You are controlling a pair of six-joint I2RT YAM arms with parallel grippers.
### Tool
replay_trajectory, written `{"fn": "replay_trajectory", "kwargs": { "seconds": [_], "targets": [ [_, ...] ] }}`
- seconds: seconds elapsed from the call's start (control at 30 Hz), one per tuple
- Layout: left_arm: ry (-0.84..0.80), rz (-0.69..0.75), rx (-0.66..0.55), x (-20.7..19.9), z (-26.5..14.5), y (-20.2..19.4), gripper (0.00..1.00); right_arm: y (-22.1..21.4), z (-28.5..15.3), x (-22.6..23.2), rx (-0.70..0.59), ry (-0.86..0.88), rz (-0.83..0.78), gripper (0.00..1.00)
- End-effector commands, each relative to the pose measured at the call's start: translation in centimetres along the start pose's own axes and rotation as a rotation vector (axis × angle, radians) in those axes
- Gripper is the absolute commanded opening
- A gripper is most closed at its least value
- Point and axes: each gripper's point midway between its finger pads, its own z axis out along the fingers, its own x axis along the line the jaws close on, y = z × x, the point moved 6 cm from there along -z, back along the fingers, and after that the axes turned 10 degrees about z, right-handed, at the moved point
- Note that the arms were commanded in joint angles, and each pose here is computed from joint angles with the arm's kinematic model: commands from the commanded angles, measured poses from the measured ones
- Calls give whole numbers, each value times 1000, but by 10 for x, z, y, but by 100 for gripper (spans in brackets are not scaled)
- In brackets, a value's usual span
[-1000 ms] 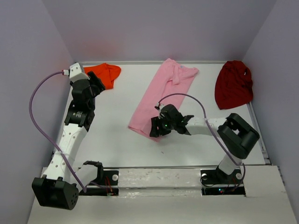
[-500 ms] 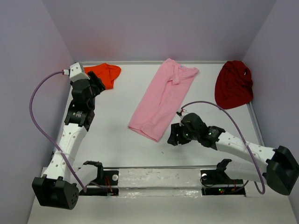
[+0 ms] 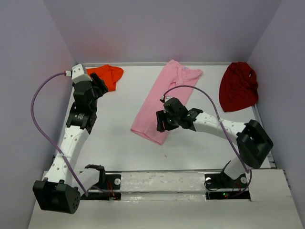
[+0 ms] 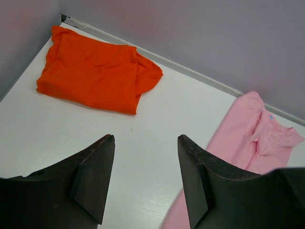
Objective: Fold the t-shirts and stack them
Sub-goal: Fold the tshirt
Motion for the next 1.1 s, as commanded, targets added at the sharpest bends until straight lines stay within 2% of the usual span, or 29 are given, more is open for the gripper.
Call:
{"fn": "replay_trajectory", "kwargs": {
  "seconds": [0.0, 0.2, 0.43, 0.67, 1.07],
  "targets": [
    [0, -8, -40, 0, 2, 7, 65, 33, 26, 13, -81, -27, -45, 60],
    [3, -5, -40, 1, 2, 7, 65, 52, 68, 47, -59, 53, -55, 59],
    [11, -2, -41, 2, 3, 7, 65, 41, 108, 79, 1, 102, -68, 59],
    [7, 1, -38, 1, 3, 8, 65, 15, 127, 66, 72, 70, -48, 59],
    [3, -3, -40, 2, 3, 8, 65, -34, 120, 25, 158, 14, -29, 58]
  ]
}}
